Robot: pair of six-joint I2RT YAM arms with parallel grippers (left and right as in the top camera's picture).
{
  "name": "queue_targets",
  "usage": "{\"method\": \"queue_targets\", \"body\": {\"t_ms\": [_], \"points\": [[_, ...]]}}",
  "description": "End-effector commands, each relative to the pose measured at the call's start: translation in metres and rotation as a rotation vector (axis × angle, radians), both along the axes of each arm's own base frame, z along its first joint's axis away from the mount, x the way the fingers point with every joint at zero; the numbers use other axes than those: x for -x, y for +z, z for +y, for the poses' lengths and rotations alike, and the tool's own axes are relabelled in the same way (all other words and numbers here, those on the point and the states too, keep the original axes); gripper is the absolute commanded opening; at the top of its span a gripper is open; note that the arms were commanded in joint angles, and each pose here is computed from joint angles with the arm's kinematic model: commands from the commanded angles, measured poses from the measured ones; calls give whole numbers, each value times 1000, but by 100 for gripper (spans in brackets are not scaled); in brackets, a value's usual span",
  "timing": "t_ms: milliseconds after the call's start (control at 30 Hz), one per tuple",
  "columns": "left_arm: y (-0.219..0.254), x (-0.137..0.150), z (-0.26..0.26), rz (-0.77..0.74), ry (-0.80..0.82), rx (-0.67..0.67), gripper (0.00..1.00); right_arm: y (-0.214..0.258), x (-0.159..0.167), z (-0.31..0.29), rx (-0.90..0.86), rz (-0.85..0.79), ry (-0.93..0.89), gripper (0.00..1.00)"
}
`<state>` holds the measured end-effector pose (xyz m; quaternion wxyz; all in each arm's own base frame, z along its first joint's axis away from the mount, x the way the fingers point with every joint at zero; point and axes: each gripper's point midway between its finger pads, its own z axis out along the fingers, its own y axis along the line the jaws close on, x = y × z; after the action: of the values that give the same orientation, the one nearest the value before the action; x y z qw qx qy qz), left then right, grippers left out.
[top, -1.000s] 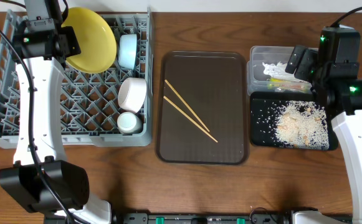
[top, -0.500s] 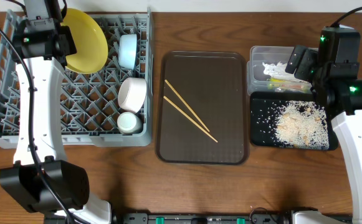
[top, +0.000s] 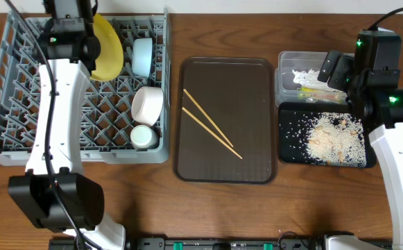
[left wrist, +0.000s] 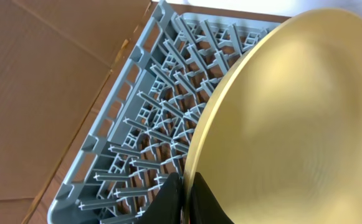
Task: Sort waste into correct bins and load items into the dishwasher
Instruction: 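Lower the yellow plate upright into the rack and open the left gripper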
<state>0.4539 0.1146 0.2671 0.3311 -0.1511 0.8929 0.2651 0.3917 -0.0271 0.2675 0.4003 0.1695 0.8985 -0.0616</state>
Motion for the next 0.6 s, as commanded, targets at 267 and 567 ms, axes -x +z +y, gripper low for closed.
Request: {"method": "queue_targets", "body": {"t_ms": [267,567], "points": [[7,1,11,22,43,-130,7,3,1,-7,4,-9,-29,99],[15,-8,5,-10,16,-151,7,3,1,-7,4,-9,-29,99]]}}
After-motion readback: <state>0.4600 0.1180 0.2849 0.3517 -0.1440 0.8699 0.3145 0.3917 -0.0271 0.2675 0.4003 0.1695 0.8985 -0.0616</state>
